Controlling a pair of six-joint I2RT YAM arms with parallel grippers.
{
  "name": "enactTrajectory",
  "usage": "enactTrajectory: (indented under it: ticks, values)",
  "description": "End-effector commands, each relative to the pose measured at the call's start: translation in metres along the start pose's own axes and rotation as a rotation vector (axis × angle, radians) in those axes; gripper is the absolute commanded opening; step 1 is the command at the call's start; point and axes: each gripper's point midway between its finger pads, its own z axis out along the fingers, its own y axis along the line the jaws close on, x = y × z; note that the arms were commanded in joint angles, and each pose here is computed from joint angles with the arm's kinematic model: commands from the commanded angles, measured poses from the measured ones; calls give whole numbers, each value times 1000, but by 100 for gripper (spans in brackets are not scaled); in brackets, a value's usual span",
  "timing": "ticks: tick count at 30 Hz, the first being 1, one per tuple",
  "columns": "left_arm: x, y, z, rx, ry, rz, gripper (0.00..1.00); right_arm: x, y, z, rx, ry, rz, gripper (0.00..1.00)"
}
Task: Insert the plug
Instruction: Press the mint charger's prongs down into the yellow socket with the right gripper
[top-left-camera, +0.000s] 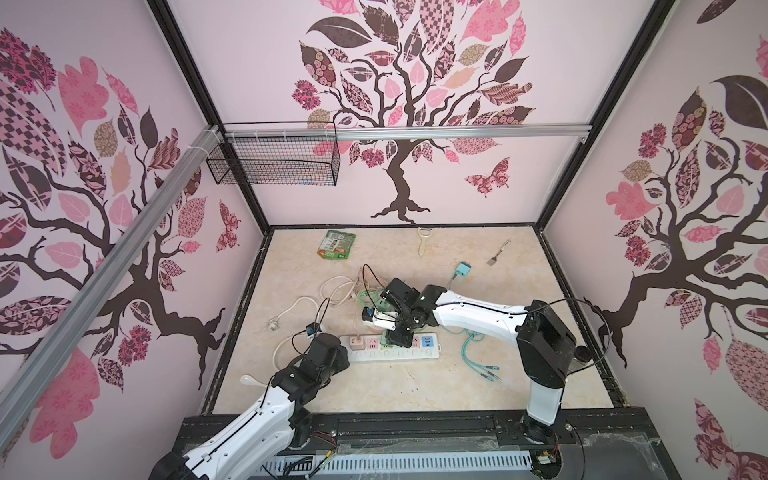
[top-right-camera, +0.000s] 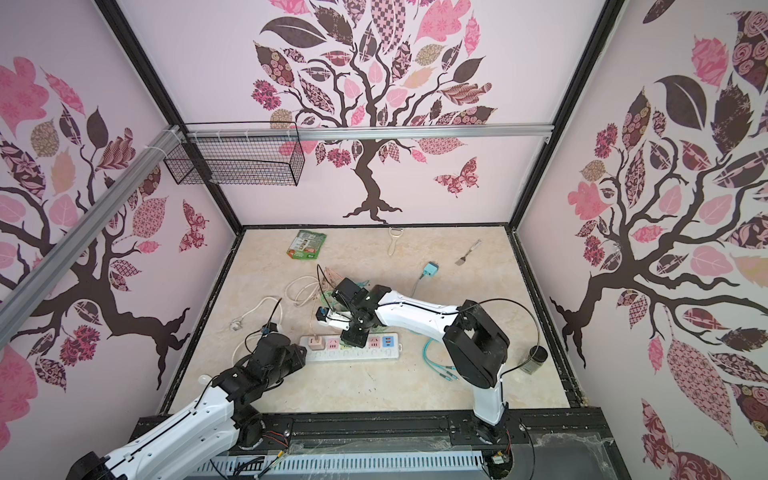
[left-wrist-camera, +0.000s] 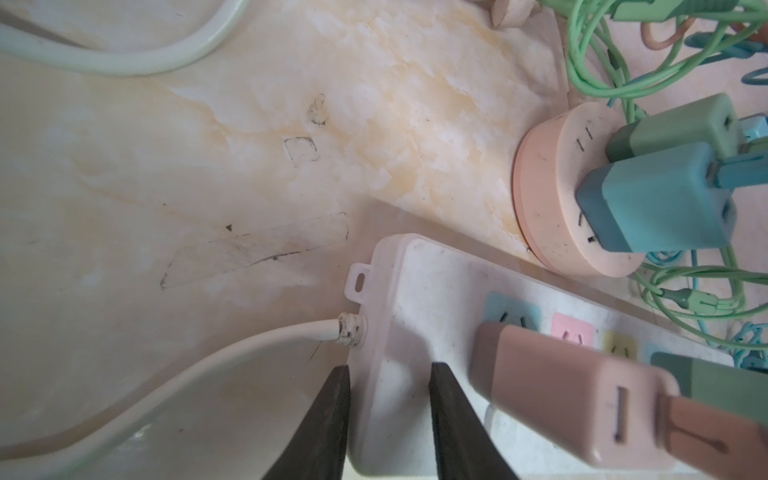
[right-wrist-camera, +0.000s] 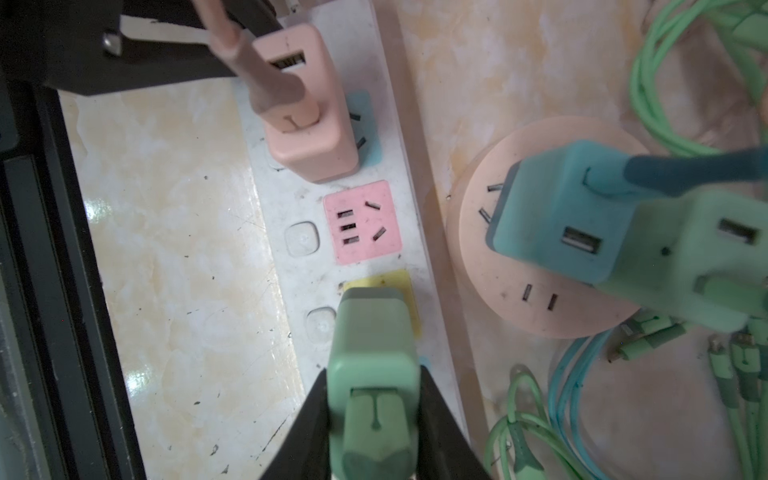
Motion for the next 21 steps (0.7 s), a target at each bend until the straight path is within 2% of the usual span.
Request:
enactTrajectory:
  ticks: [1,11,21]
  values:
    - [5,7,4,-8,6,2,35,17,5,15,-15,94,-22,29]
    - [5,7,6,-4,-2,0,35,29,11,16,-12,152,-107,32]
    - [5,7,5,-1,-4,-1,34,26,19,10,-52,138,-198,34]
